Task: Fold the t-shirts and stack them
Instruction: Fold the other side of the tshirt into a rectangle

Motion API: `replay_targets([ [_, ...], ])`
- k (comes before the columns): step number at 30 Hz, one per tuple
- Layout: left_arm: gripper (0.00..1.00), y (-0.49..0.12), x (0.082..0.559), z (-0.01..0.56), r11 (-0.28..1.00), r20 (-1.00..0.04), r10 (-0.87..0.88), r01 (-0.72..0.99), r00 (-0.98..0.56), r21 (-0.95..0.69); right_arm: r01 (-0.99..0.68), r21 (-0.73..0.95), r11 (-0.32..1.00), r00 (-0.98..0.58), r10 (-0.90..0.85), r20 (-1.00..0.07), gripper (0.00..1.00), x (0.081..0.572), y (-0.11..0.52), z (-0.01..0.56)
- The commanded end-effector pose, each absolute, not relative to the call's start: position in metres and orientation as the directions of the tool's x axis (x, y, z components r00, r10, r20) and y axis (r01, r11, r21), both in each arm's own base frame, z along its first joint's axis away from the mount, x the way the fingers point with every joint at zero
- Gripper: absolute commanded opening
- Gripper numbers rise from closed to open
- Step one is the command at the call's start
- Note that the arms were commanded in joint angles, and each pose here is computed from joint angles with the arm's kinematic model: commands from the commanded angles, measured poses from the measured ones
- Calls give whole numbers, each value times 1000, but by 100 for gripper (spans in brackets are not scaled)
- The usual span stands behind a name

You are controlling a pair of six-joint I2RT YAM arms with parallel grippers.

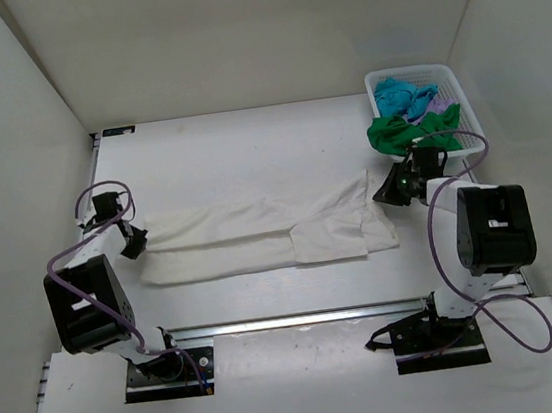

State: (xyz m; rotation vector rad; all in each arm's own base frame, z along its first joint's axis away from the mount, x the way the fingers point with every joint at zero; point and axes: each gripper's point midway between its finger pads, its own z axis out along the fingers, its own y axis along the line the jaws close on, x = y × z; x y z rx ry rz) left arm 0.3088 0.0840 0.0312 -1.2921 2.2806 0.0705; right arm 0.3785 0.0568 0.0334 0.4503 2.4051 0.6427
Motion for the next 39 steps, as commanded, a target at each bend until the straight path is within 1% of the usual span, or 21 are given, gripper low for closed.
replay_targets([
  [1, 3, 99, 318, 46, 536, -509, -773, -819, -379, -204, 184, 521, 834, -728, 471, -497, 0, 369, 42, 45],
  [4, 3, 97, 321, 45, 552, -509, -763, -812, -398, -192, 173, 537, 825, -725, 476, -498, 0, 359, 42, 46],
  [5, 6, 99, 321, 44, 554, -511, -760, -812, -402, -184, 156, 542, 826, -729, 467, -501, 7, 360, 44, 48],
  [6, 11, 95, 321, 43, 556, -504, -764, -808, -404, -195, 136, 552, 823, -740, 455, -495, 19, 361, 50, 51],
  [7, 15, 96, 323, 44, 548, -505, -769, -811, -393, -204, 101, 552, 828, -750, 428, -505, 24, 367, 57, 54],
  [8, 23, 95, 322, 43, 551, -504, -767, -810, -397, -200, 76, 552, 830, -755, 410, -512, 26, 368, 61, 58],
  [9, 33, 98, 322, 45, 537, -504, -775, -817, -381, -208, 57, 547, 835, -758, 393, -521, 26, 374, 64, 62],
  [10, 46, 96, 320, 47, 536, -504, -775, -819, -381, -206, 59, 540, 839, -758, 390, -523, 26, 378, 65, 62],
  [11, 54, 95, 326, 57, 544, -525, -765, -811, -372, -217, 58, 544, 837, -762, 389, -517, 26, 380, 68, 61],
  [13, 61, 94, 331, 72, 564, -560, -740, -798, -373, -214, 57, 546, 836, -753, 395, -526, 26, 389, 66, 63],
  [14, 60, 95, 340, 87, 572, -593, -722, -790, -357, -222, 50, 553, 832, -749, 398, -530, 26, 394, 67, 65],
  [17, 60, 90, 358, 114, 604, -641, -688, -759, -341, -245, 52, 549, 834, -755, 392, -525, 26, 405, 67, 60],
  [19, 60, 83, 368, 115, 617, -624, -697, -739, -353, -271, 54, 545, 837, -759, 389, -522, 26, 409, 69, 53],
  [21, 61, 79, 381, 109, 604, -580, -733, -734, -356, -312, 66, 549, 833, -764, 396, -509, 27, 409, 69, 48],
  [24, 62, 87, 383, 83, 574, -507, -775, -756, -377, -314, 63, 568, 820, -774, 400, -492, 26, 410, 75, 45],
  [25, 61, 89, 380, 78, 566, -496, -780, -768, -382, -299, 57, 569, 820, -777, 395, -490, 26, 409, 77, 45],
  [29, 61, 103, 379, 66, 569, -506, -772, -772, -383, -284, 33, 563, 825, -773, 378, -509, 27, 410, 85, 46],
  [32, 61, 94, 390, 59, 599, -487, -767, -738, -417, -311, 36, 578, 815, -779, 385, -495, 26, 411, 86, 46],
  [35, 61, 83, 399, 51, 597, -450, -783, -722, -429, -351, 35, 576, 817, -776, 385, -500, 26, 412, 85, 47],
  [38, 59, 81, 415, 54, 597, -459, -786, -702, -415, -388, 39, 579, 814, -776, 390, -496, 25, 411, 84, 48],
  [39, 55, 81, 416, 50, 594, -455, -789, -704, -414, -390, 35, 575, 817, -771, 388, -504, 25, 413, 83, 51],
])
